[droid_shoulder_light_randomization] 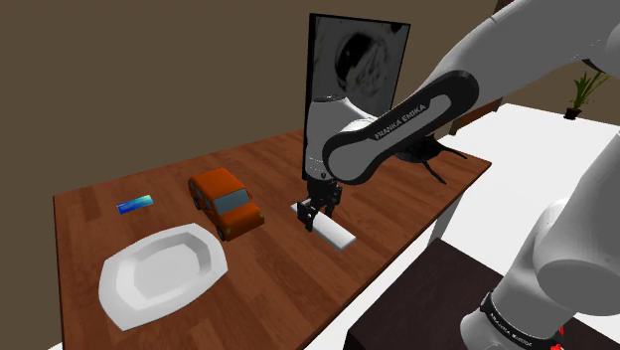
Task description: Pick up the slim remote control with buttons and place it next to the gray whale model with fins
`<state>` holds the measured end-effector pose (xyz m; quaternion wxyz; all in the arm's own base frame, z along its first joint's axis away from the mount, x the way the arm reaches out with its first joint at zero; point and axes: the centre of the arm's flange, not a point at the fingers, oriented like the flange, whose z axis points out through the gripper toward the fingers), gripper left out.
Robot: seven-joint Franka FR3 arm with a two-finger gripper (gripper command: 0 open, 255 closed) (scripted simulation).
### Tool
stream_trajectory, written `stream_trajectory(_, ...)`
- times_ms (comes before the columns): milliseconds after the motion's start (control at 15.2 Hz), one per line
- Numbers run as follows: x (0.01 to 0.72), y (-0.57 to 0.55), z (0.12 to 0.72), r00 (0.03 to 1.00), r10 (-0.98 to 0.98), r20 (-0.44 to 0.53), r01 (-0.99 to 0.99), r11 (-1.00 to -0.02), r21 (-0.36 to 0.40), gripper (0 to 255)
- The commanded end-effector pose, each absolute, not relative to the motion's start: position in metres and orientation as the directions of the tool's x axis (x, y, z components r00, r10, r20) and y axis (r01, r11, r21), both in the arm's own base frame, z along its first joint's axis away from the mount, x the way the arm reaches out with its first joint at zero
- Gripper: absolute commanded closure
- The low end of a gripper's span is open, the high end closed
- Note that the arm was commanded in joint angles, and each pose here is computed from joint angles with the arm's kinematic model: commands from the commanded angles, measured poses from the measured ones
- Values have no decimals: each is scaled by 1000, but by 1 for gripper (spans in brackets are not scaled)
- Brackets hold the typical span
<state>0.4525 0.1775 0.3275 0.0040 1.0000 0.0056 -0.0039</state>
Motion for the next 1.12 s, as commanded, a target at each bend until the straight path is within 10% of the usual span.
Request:
stream_trajectory(0,452,178,333,1000,11,-8,11,-1000,8,255)
stream_trajectory(1056,453,178,417,1000,11,-8,11,-1000,8,255)
